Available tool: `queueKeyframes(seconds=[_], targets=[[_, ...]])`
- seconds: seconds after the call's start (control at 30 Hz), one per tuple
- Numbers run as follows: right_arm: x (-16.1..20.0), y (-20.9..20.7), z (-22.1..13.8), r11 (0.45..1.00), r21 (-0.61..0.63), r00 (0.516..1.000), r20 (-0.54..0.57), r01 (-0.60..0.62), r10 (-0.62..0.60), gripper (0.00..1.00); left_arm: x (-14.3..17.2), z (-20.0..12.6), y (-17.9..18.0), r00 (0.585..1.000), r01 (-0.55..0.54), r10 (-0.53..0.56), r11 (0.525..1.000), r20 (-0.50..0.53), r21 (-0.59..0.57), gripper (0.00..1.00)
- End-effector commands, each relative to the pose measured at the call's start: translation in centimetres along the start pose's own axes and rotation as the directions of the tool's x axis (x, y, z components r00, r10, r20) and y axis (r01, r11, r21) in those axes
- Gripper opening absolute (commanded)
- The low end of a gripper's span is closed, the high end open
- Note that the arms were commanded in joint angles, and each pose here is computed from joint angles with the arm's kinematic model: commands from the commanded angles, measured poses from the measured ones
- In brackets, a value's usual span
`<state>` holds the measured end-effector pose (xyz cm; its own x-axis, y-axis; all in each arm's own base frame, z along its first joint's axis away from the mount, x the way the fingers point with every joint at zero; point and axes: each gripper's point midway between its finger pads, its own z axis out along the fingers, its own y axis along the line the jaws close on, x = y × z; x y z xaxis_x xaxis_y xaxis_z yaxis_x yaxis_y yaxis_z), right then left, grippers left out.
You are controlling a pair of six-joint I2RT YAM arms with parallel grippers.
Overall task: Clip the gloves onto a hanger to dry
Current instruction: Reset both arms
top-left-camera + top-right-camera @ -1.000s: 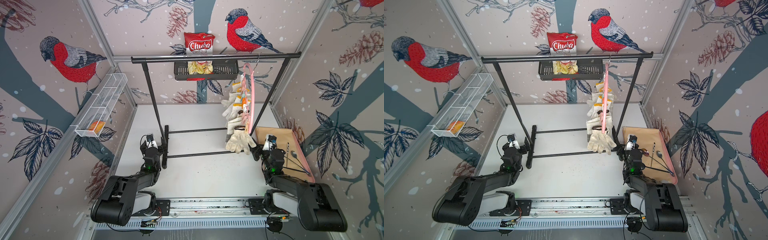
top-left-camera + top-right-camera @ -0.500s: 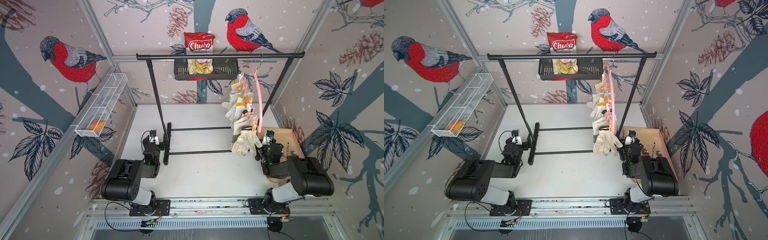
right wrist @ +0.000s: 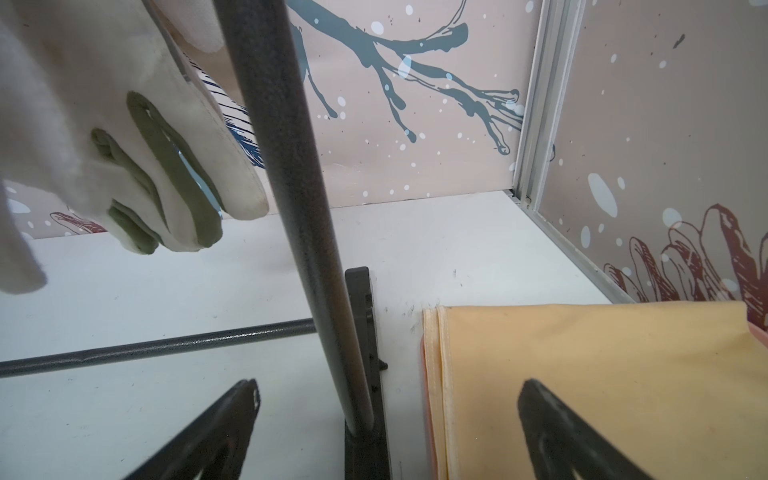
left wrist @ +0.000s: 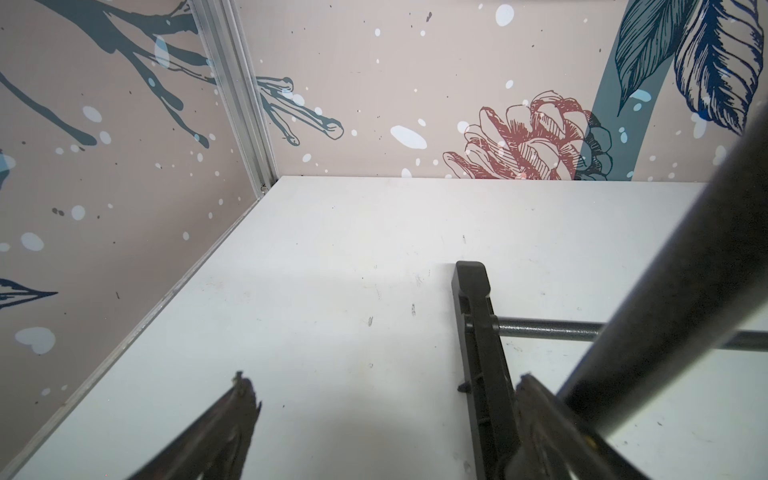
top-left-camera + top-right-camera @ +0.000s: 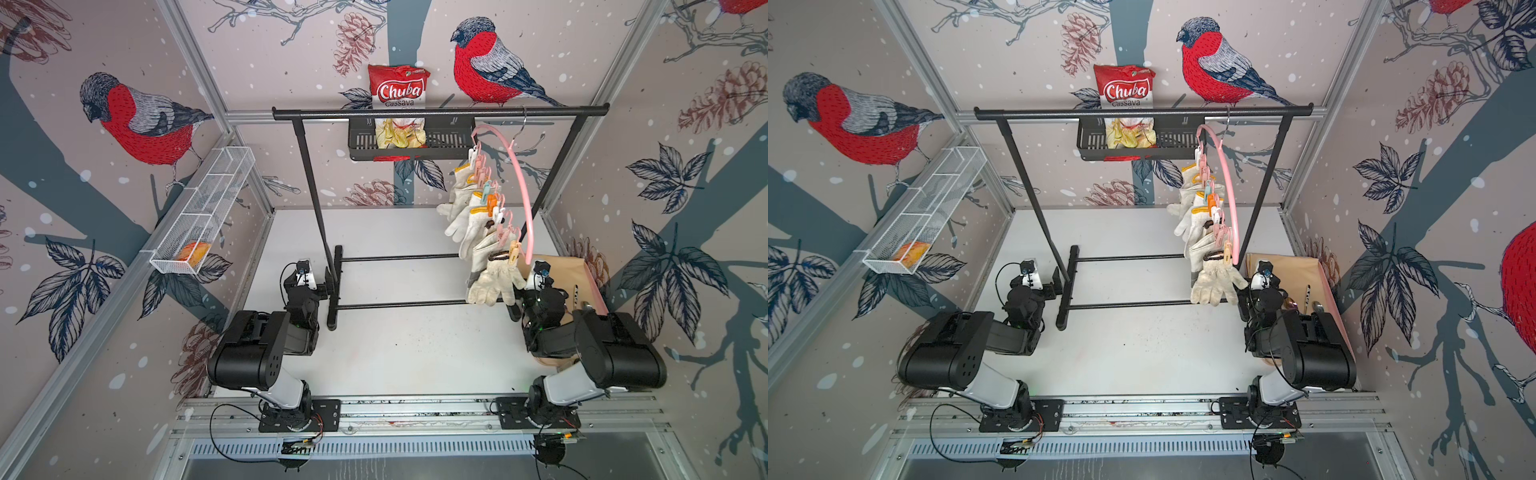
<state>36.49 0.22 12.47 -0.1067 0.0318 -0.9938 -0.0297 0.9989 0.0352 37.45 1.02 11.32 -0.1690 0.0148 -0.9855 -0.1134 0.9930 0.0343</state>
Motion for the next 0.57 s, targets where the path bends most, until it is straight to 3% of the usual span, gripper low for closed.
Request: queueKeyframes(seconds=[0.0, 0.53], targets=[[-0.84, 0.06, -0.03, 1.0, -0.003, 0.999, 0.035, -0.01, 0.01, 1.0, -1.54, 0.03, 0.29, 0.998, 0.016, -0.016, 1.0, 0.061, -0.012, 0.96], [-0.84, -0.09, -0.02, 1.0, 0.01, 0.999, 0.035, -0.011, 0.011, 1.0, -1.59, -0.06, 0.31, 0.998, 0.016, -0.016, 1.0, 0.066, -0.013, 0.96]])
